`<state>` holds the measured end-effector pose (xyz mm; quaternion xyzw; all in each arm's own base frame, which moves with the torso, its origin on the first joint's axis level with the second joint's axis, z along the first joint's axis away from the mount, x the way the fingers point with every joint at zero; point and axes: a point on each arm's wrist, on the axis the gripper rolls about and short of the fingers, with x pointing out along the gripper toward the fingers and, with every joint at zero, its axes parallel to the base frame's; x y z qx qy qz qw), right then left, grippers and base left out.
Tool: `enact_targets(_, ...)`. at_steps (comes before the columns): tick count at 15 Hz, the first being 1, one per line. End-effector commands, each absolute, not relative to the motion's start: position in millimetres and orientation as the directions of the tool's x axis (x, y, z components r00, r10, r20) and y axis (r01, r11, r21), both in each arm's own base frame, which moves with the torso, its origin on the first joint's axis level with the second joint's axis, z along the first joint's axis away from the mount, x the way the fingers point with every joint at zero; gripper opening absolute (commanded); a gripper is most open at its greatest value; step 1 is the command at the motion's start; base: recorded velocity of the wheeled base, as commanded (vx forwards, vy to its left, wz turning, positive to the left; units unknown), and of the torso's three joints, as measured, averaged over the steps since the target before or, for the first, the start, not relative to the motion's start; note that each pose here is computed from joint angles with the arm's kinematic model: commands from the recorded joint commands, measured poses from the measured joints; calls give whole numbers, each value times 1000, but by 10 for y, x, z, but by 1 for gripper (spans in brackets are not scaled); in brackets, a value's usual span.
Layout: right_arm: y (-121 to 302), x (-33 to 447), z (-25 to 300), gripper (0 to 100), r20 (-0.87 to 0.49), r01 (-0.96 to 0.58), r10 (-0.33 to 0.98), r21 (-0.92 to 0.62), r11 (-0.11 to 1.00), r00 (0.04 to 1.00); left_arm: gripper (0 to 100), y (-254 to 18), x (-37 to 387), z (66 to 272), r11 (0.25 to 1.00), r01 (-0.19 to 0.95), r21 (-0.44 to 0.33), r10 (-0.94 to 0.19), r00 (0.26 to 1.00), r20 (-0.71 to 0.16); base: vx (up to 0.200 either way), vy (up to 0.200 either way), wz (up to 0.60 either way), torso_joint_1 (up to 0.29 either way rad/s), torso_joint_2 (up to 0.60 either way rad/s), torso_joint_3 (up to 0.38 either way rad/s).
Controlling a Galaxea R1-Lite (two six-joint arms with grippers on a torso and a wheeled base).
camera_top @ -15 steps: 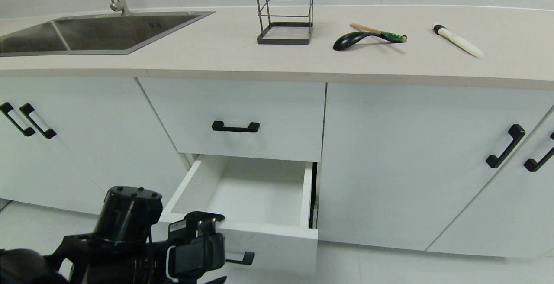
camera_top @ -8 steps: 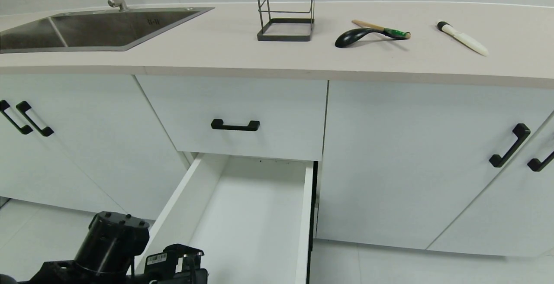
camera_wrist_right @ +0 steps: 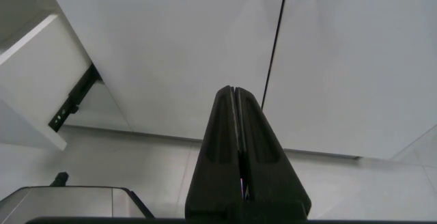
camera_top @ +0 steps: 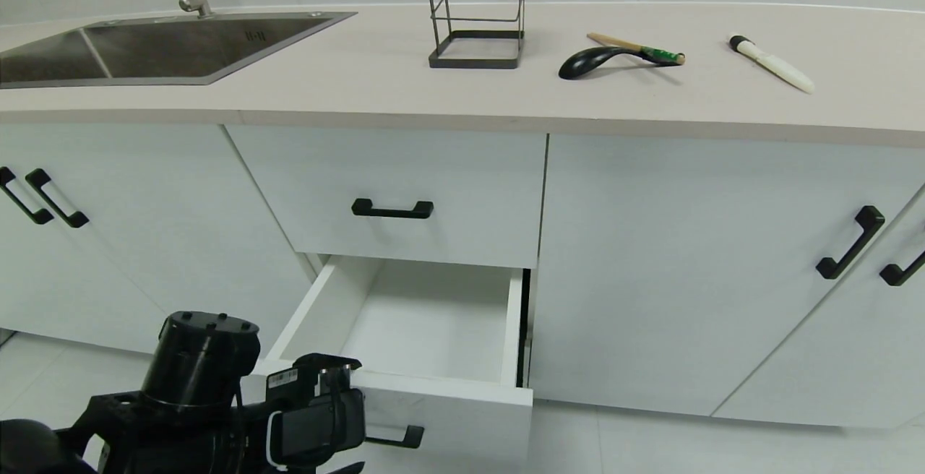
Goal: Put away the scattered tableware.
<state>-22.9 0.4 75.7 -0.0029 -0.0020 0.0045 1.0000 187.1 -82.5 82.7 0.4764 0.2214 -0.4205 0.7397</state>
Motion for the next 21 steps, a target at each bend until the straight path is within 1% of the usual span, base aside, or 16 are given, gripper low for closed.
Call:
enact_targets(1, 4, -228, 758, 0, 3, -9, 9, -6, 1000, 1000, 100, -828, 1835, 822, 184, 841, 509, -413, 536, -736, 0, 0, 0, 0, 0, 0)
enact_targets(8, 4, -228, 758, 0, 3, -9, 9, -6, 1000, 1000, 100, -815, 1812, 900, 194, 823, 534, -425, 561, -710, 0, 0, 0, 0, 0, 0)
enact_targets(10, 4, -228, 758, 0, 3, -9, 9, -6, 1000, 1000, 100, -801, 1776, 955, 198, 811, 550, -436, 575, -692, 0, 0, 0, 0, 0, 0)
enact_targets(13, 4, -228, 758, 0, 3, -9, 9, -6, 1000, 1000, 100, -777, 1632, 1183, 204, 768, 607, -486, 618, -618, 0, 0, 0, 0, 0, 0)
enact_targets(14, 4, -228, 758, 0, 3, -9, 9, -6, 1000, 1000, 100, -770, 1615, 1205, 205, 765, 611, -491, 620, -612, 0, 0, 0, 0, 0, 0)
enact_targets(15, 4, -228, 758, 0, 3, -9, 9, -6, 1000, 1000, 100, -685, 1404, 1368, 209, 757, 619, -531, 619, -578, 0, 0, 0, 0, 0, 0)
enact_targets(16, 4, -228, 758, 0, 3, -9, 9, -6, 1000, 1000, 100, -627, 1256, 1469, 221, 764, 607, -564, 607, -560, 0, 0, 0, 0, 0, 0)
enact_targets(17, 4, -228, 758, 0, 3, -9, 9, -6, 1000, 1000, 100, -563, 1099, 1583, 262, 770, 581, -588, 605, -537, 0, 0, 0, 0, 0, 0)
enact_targets(18, 4, -228, 758, 0, 3, -9, 9, -6, 1000, 1000, 100, -558, 1088, 1595, 266, 769, 581, -589, 607, -533, 0, 0, 0, 0, 0, 0)
enact_targets(19, 4, -228, 758, 0, 3, -9, 9, -6, 1000, 1000, 100, -488, 938, 1888, 488, 747, 451, -619, 661, -425, 0, 0, 0, 0, 0, 0)
enact_targets(20, 4, -228, 758, 0, 3, -9, 9, -6, 1000, 1000, 100, -469, 891, 2059, 611, 728, 311, -641, 685, -346, 0, 0, 0, 0, 0, 0)
enact_targets(21, 4, -228, 758, 0, 3, -9, 9, -6, 1000, 1000, 100, -458, 859, 2174, 672, 713, 201, -656, 699, -285, 0, 0, 0, 0, 0, 0)
